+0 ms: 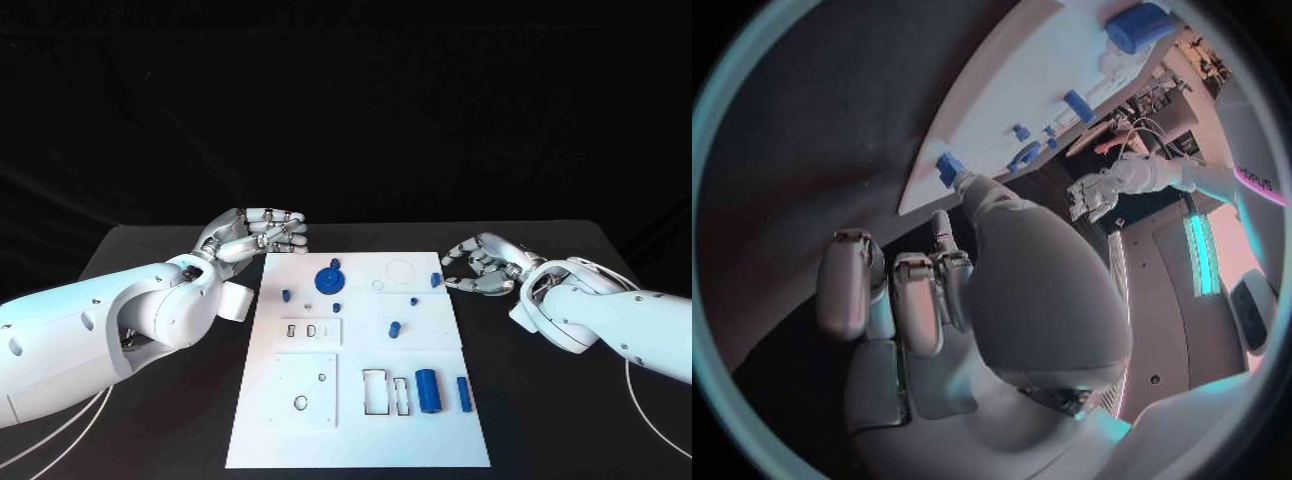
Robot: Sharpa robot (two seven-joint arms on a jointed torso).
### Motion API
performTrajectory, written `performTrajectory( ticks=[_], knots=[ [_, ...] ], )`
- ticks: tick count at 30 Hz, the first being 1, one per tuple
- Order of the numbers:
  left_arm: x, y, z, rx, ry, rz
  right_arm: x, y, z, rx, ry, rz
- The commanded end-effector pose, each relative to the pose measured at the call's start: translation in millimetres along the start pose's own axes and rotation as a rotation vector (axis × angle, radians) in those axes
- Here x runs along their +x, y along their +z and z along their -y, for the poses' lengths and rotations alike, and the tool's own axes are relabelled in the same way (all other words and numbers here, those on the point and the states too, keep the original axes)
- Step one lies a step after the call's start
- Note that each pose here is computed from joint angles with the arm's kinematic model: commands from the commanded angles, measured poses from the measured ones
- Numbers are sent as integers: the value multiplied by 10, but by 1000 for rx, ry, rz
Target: Assemble the parts on the task board
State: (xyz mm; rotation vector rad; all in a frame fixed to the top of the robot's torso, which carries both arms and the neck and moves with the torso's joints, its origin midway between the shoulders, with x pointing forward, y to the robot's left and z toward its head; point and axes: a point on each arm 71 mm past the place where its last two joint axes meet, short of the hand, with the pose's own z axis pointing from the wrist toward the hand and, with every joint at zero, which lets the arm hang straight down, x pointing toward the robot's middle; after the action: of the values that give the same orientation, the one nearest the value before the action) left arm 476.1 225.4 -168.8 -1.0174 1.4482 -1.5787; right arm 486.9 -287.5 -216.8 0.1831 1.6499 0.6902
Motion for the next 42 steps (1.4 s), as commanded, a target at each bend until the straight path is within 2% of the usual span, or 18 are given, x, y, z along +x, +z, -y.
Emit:
performTrajectory(
  ticks=[1,16,42],
  knots=[
    [25,3,15,16,-7,-22,18,18,-5,16,24,13],
    [22,3,12,13,-5,-21,133,84,-17,36,30,-27],
    [13,0,10,8,-2,-20,251,132,-36,32,22,-61]
  ],
)
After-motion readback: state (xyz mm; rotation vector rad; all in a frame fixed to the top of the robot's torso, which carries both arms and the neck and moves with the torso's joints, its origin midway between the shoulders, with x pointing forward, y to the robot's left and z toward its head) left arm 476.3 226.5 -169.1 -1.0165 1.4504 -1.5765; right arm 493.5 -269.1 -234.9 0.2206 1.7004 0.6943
